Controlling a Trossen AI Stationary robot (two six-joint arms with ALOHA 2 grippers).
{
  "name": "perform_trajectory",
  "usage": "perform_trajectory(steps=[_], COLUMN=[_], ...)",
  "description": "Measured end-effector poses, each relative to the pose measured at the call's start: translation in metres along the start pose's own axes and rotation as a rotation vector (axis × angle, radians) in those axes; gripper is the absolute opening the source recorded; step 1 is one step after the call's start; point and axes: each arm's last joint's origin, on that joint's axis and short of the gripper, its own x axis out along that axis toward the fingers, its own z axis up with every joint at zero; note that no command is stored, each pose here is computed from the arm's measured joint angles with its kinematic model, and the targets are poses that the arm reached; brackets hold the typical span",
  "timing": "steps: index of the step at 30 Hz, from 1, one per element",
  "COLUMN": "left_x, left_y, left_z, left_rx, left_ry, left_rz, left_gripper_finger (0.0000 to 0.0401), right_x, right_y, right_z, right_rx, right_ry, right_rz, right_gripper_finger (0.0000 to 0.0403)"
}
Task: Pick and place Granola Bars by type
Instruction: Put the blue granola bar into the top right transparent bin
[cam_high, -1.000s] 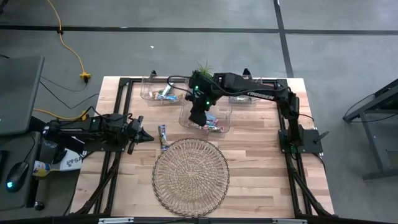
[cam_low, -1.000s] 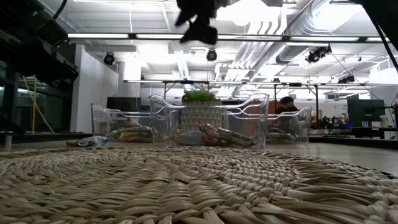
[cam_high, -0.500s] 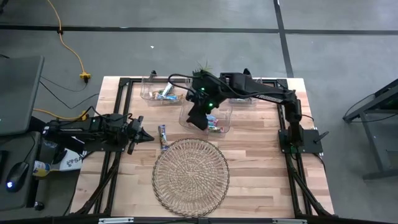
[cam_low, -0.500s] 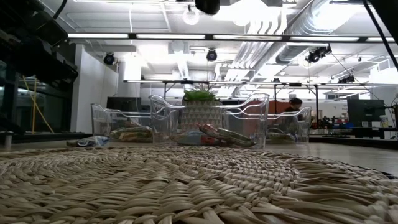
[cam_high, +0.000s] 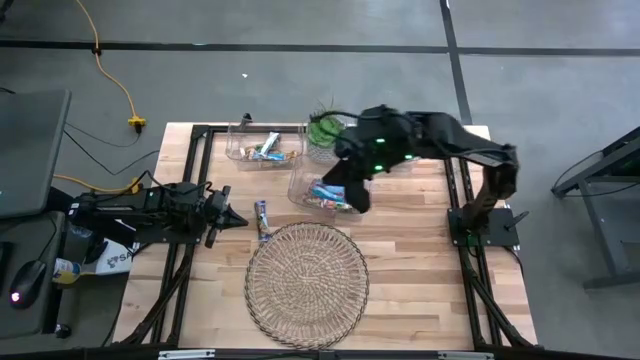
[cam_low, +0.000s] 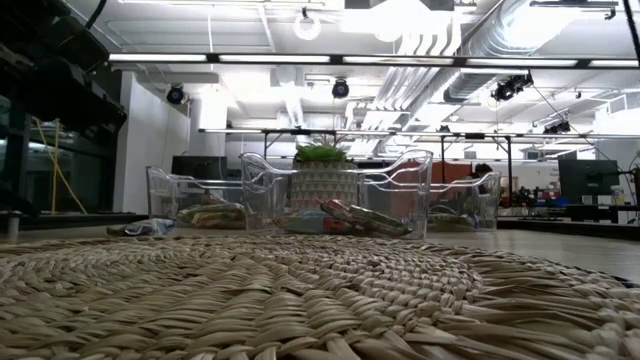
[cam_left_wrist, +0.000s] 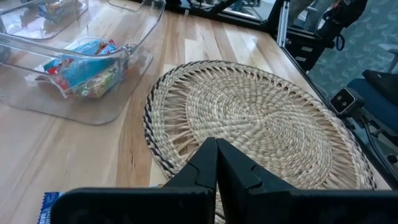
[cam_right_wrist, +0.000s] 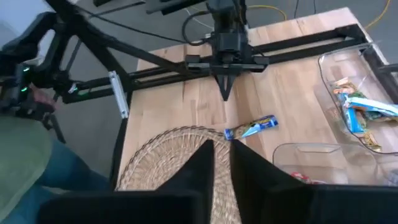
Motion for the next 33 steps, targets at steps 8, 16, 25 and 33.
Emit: perform_trajectory(steps=[8,16,25,33], left_x=[0.0,0.0,0.0,0.0], left_y=[0.0,0.0,0.0,0.0], left_z=[0.001,0.001,0.001,0.001], left_rx=[0.001,0.001,0.001,0.001], left_ry=[-0.006,-0.006,-0.007,-0.006], left_rz=[-0.002,-0.004,-0.004,-0.004], left_gripper_finger=[0.0001,0.0001,0.0001,0.0001], right_x=[-0.073,-0.145,-0.206,-0.219], right_y=[0.015,0.023,0.019,0.001], right_z=[-0.009,-0.029,-0.077,-0.141], right_rx=[-0.048,-0.072,-0.058,0.008], right_ry=[-0.086,-0.159,-0.289,-0.426], right_rz=[-0.07,-0.145,-0.212,-0.171], right_gripper_finger=[0.0003,0.0001,0.0,0.0])
